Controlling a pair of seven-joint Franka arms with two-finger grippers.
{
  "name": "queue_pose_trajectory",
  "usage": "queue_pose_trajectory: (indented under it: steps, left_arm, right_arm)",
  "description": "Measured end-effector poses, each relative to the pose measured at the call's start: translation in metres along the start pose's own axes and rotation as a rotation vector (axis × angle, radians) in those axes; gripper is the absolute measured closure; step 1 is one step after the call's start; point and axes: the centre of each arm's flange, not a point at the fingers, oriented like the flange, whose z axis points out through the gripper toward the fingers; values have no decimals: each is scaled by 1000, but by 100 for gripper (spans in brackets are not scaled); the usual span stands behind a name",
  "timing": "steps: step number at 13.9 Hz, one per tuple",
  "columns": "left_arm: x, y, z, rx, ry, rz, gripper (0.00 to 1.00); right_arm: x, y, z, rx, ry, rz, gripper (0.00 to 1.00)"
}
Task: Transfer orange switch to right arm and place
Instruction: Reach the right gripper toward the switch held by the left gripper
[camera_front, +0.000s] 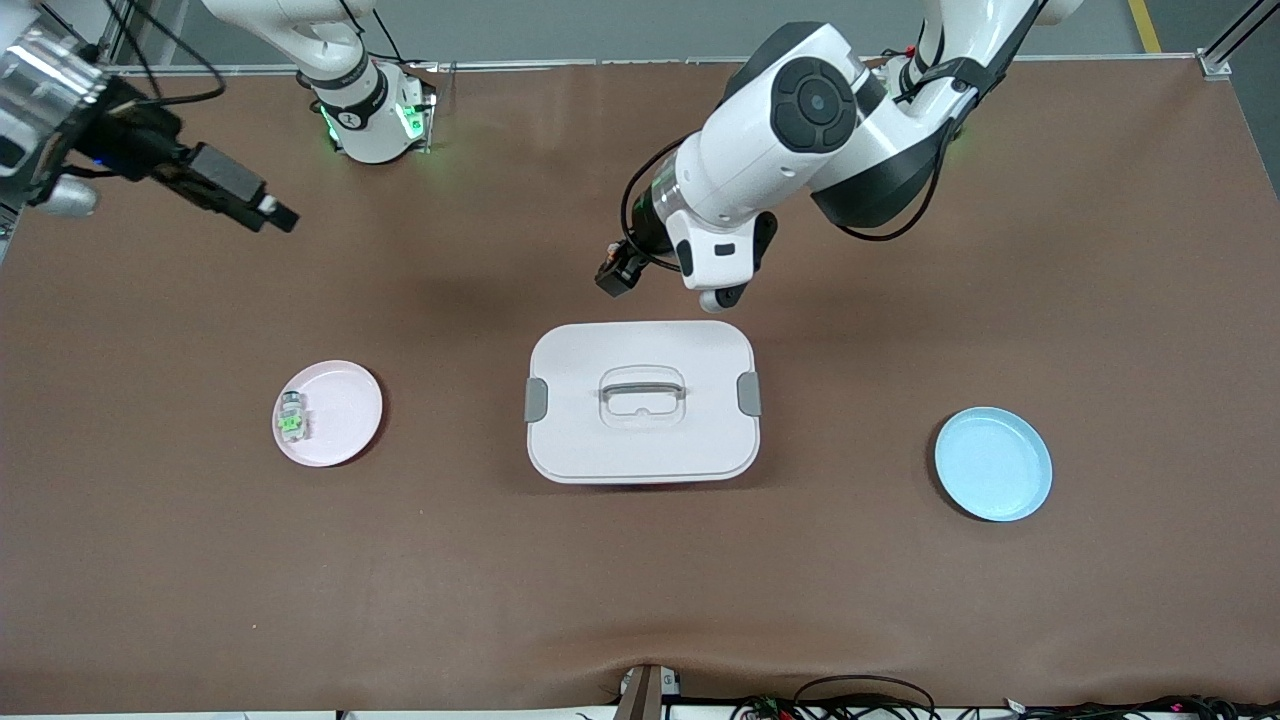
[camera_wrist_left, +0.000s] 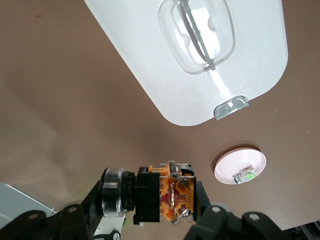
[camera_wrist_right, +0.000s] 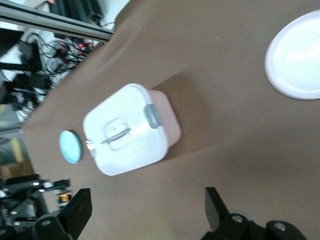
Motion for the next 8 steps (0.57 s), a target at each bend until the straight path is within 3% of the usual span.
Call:
queue_pose_trajectory:
  steps: [8]
  left_arm:
    - [-6,4,20,24,-11,-21,28]
  right_arm:
    - [-116,-65,97,130,134,92,0]
